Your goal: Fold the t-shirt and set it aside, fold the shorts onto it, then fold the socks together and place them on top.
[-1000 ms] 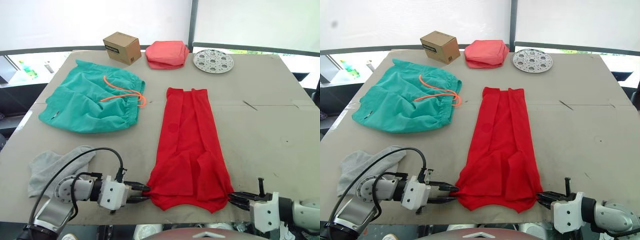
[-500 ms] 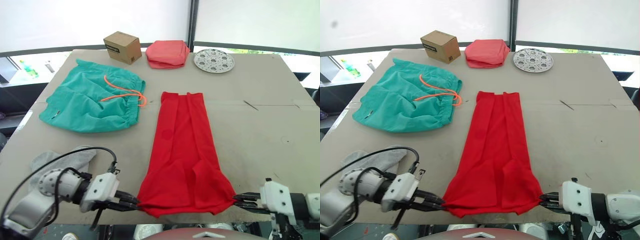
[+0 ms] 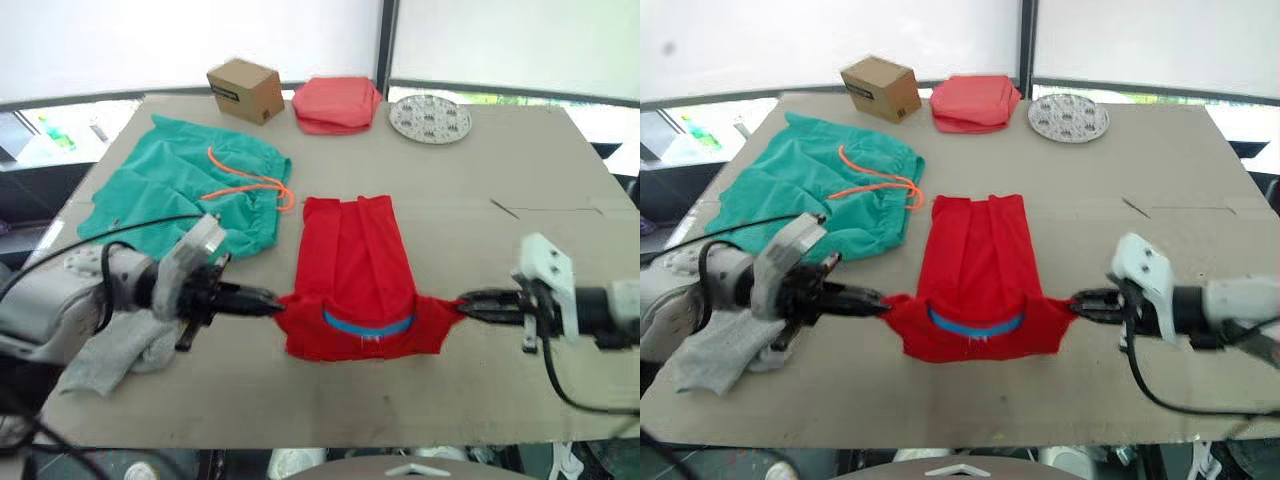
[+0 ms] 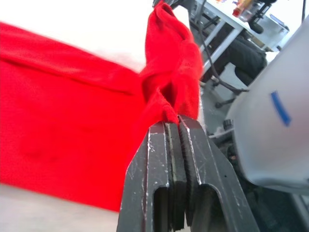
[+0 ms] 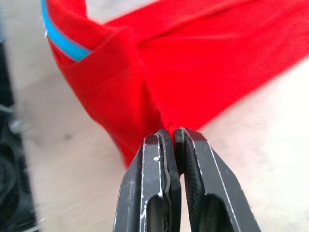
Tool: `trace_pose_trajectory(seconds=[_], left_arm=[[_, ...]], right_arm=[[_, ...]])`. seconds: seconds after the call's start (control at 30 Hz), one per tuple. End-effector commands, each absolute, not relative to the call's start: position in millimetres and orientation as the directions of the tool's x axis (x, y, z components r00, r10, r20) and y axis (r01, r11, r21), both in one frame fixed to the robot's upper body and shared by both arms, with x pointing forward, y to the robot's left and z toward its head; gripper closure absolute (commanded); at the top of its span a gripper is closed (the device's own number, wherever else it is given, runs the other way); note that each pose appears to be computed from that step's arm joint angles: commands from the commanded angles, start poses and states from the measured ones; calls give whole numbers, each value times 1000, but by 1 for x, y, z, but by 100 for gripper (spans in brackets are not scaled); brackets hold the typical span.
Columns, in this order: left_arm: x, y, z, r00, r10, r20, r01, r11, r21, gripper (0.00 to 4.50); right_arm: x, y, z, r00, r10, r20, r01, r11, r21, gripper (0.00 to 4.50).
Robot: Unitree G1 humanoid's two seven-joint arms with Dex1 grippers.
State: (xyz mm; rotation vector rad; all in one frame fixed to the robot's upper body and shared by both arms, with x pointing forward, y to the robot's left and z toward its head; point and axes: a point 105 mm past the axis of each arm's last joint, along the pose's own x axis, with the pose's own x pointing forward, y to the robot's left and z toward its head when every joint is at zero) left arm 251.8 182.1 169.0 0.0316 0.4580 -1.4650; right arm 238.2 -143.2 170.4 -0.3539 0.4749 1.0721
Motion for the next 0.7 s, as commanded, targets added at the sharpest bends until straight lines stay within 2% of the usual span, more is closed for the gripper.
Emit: trace_pose_trajectory(seconds=[0.03,0.13,0.2,0.3,0.4,0.5,0.63,0.7], left_arm=[[296,188,167,129,-912,-390,962,211,-176,446],[333,189,161,199,-876,-439,959,266,-97,446],[357,190,157,262,-844,-467,949,313,-33,446],[387,193,158,378,-791,-481,910,413,36,446],[406,197,161,472,-736,-485,866,489,102,446],[412,197,164,502,-721,-478,851,510,125,446],[418,192,179,530,-749,-398,839,531,118,446],[417,184,194,504,-804,-316,858,507,79,446]], right_arm=[[287,-133,178,447,686,-574,-866,493,-85,450],[330,-114,193,474,671,-570,-856,502,-121,450],[363,-113,191,521,606,-601,-831,521,-195,450],[396,-113,184,531,555,-640,-821,523,-228,450],[426,-120,178,578,483,-658,-782,558,-277,450],[438,-121,176,584,477,-656,-770,580,-264,450],[446,-124,182,603,481,-636,-759,591,-273,450],[442,-116,196,571,559,-601,-791,570,-221,450]])
